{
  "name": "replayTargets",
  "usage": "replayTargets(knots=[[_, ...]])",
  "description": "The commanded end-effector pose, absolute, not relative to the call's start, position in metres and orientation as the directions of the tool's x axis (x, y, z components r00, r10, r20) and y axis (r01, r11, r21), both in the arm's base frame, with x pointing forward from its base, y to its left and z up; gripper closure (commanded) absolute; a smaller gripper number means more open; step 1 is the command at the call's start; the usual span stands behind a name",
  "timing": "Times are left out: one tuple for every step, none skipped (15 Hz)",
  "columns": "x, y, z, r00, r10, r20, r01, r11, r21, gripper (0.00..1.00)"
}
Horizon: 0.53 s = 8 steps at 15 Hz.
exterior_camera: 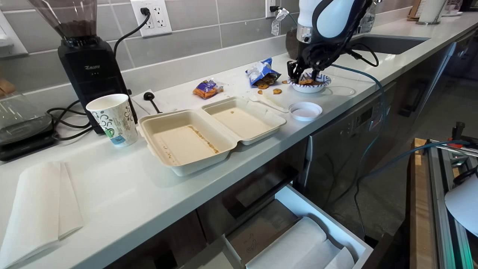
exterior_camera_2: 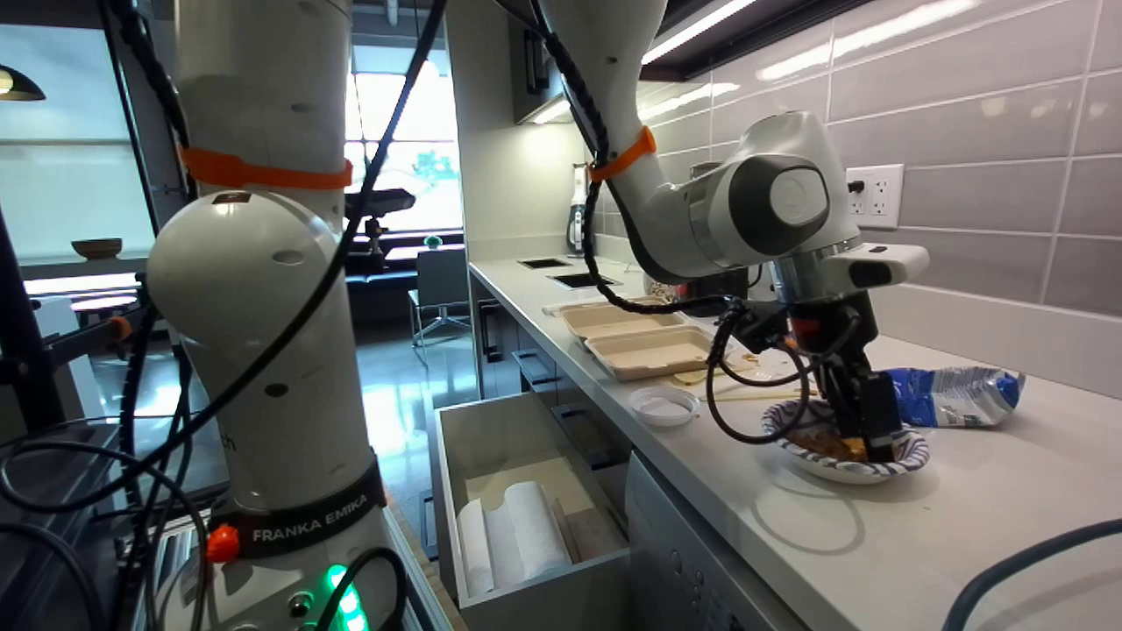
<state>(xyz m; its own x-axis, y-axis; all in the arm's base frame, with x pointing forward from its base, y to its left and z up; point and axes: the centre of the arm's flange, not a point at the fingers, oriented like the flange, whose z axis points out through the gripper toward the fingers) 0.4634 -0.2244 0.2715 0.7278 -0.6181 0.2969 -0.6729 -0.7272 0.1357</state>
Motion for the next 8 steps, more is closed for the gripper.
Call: replayTargets(knots=[[0.4657, -0.2233, 0.2637, 0.726, -0.618, 0.301, -0.676, -0.722, 0.148, 0.37], [0.4657, -0.2232, 0.264, 0.726, -0.618, 0.302, -0.676, -0.722, 0.148, 0.37], [0.4656, -0.2233, 0.2645, 0.726, -0.618, 0.302, -0.676, -0.722, 0.147, 0.37], [0.4653, -0.2232, 0.2648, 0.726, -0.618, 0.303, -0.676, -0.722, 0.147, 0.37], [0.4649, -0.2231, 0.2656, 0.726, -0.617, 0.303, -0.676, -0.723, 0.146, 0.38], [0.4644, -0.2229, 0.2663, 0.726, -0.617, 0.304, -0.676, -0.723, 0.146, 0.38], [0.4639, -0.2224, 0.267, 0.726, -0.616, 0.305, -0.675, -0.724, 0.144, 0.39], [0.4633, -0.222, 0.2681, 0.726, -0.616, 0.306, -0.674, -0.724, 0.143, 0.42]])
